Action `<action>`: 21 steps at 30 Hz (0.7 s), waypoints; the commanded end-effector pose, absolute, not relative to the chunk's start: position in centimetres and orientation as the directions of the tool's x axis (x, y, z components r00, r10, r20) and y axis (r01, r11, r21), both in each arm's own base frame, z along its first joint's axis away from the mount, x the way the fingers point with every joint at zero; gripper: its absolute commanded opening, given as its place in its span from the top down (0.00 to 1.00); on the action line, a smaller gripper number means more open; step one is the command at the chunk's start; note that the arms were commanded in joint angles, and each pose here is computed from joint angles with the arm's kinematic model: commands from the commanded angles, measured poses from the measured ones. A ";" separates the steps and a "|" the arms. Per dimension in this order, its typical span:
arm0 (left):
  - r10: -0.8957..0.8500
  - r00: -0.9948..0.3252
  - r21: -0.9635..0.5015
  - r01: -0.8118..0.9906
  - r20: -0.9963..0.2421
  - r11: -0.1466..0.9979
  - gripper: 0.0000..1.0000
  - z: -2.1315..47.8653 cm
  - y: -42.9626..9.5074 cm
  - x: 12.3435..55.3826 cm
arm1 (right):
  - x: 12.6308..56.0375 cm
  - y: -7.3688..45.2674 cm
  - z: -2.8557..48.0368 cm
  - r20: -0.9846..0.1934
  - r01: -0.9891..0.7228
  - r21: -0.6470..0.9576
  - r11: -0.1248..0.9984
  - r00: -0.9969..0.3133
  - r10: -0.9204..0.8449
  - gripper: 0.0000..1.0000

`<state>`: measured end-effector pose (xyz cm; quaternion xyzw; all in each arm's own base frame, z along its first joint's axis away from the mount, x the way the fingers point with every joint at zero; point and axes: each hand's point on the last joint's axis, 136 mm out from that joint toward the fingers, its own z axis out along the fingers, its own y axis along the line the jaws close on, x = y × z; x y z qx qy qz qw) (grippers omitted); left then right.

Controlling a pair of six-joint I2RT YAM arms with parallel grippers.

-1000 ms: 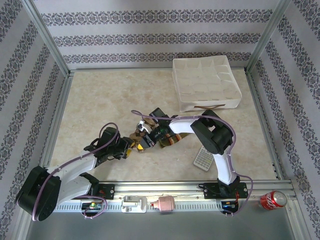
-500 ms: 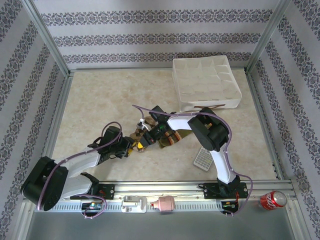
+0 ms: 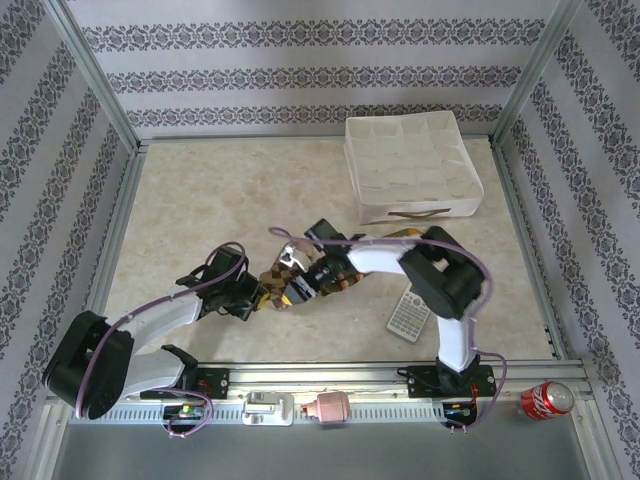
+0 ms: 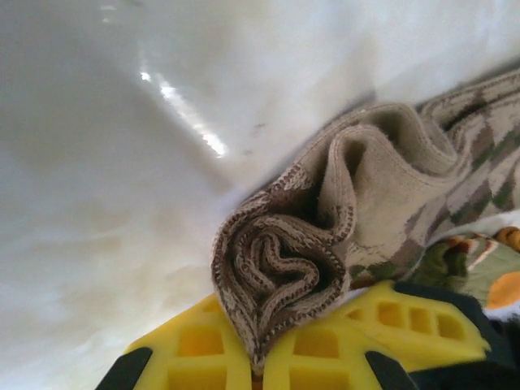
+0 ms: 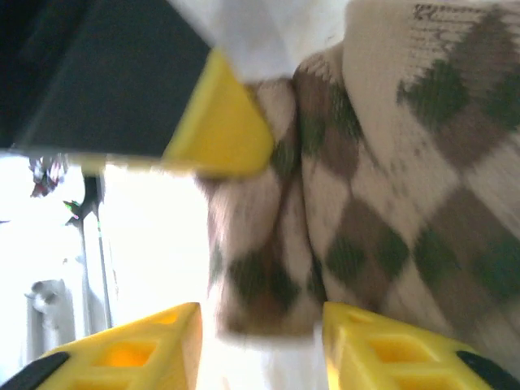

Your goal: Roll the socks

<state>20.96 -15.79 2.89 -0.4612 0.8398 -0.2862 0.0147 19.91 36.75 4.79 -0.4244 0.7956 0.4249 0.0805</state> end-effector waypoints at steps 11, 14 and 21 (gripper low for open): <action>-0.864 -0.432 -0.159 -0.901 0.258 0.403 1.00 0.3 -11.8 13.9 | 16.9 40.0 8.0 -0.655 -0.886 -0.441 0.142 0.210 -0.726 0.43; -0.861 -0.437 -0.163 -0.899 0.259 0.407 1.00 0.4 -12.0 14.3 | 16.5 41.3 7.2 -0.595 -0.850 -0.518 0.092 0.281 -0.753 0.45; -0.858 -0.443 -0.169 -0.896 0.261 0.411 1.00 0.4 -12.2 14.5 | 16.3 42.7 5.4 -0.517 -0.816 -0.578 0.017 0.350 -0.782 0.49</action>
